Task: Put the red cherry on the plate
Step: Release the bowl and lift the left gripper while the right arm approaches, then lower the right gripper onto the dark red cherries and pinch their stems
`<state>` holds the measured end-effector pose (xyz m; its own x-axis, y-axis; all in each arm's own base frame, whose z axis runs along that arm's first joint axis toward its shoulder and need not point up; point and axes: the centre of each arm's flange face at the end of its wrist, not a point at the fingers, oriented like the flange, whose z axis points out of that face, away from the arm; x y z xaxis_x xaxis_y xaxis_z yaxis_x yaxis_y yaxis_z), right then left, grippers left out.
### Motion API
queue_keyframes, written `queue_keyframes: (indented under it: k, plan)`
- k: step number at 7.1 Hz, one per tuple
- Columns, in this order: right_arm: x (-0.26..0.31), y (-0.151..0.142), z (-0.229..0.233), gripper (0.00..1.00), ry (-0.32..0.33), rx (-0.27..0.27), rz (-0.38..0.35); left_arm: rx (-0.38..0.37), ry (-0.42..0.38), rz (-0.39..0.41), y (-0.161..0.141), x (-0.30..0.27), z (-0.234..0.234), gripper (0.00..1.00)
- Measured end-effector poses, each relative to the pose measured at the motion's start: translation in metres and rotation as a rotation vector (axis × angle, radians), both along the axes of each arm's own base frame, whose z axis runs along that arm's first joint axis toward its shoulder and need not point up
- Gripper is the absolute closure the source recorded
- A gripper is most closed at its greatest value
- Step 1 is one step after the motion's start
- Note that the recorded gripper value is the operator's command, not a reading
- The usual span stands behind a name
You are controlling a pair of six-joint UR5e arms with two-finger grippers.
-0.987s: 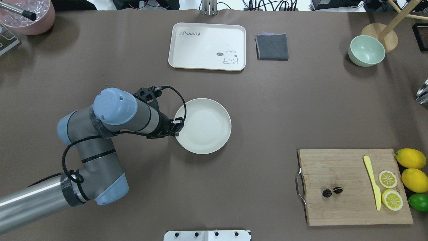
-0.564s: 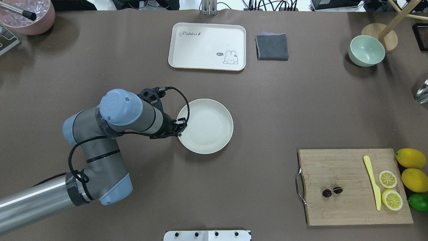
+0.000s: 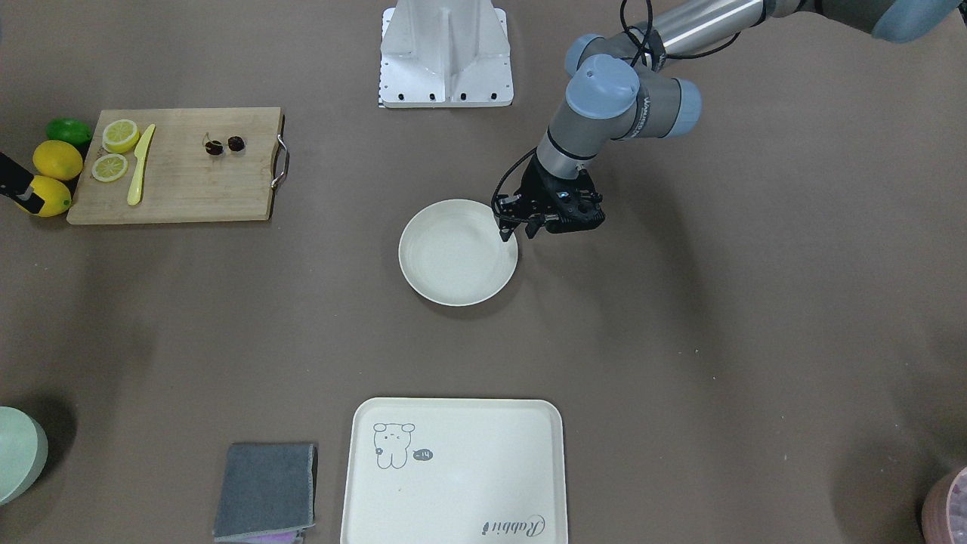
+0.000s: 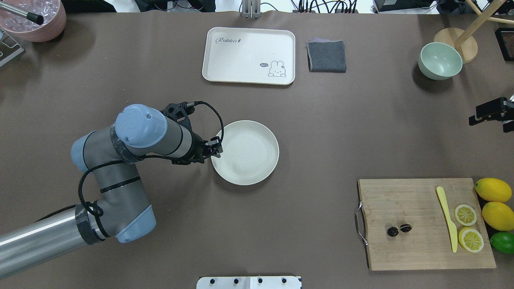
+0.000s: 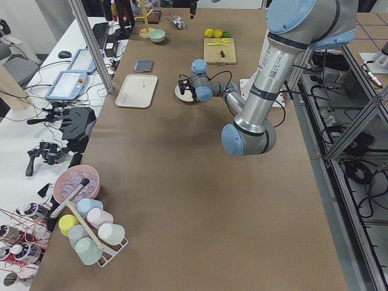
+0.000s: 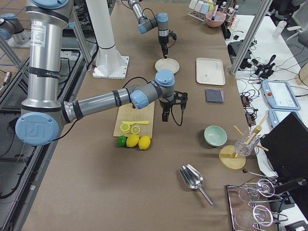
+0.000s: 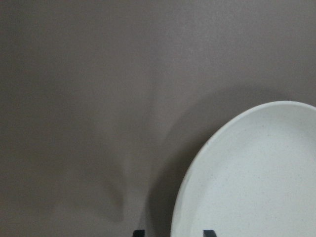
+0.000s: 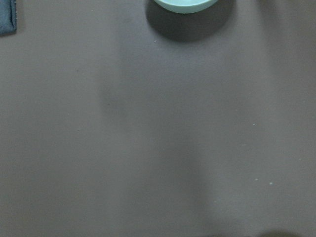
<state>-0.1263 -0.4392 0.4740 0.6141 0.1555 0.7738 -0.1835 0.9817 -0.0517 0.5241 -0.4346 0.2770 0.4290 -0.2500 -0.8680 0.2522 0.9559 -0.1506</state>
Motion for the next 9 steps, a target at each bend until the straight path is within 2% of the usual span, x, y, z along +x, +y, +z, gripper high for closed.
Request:
queue_keyframes:
  k: [2, 4, 6, 9]
  plan:
    - [-0.064, 0.025, -0.042, 0.0, 0.007, -0.012, 0.012, 0.068, -0.029, -0.036, -0.053, -0.056, 0.013, 0.02]
    - [-0.111, 0.058, -0.072, 0.0, -0.012, -0.006, -0.037, 0.12, -0.084, -0.038, -0.089, -0.101, 0.038, 0.02]
    - [-0.158, 0.096, -0.088, 0.0, -0.013, -0.077, -0.019, 0.19, -0.126, 0.001, -0.098, -0.113, 0.049, 0.02]
    - [-0.219, 0.158, -0.099, 0.01, -0.002, -0.227, 0.057, 0.221, -0.141, 0.007, -0.102, -0.121, 0.051, 0.02]
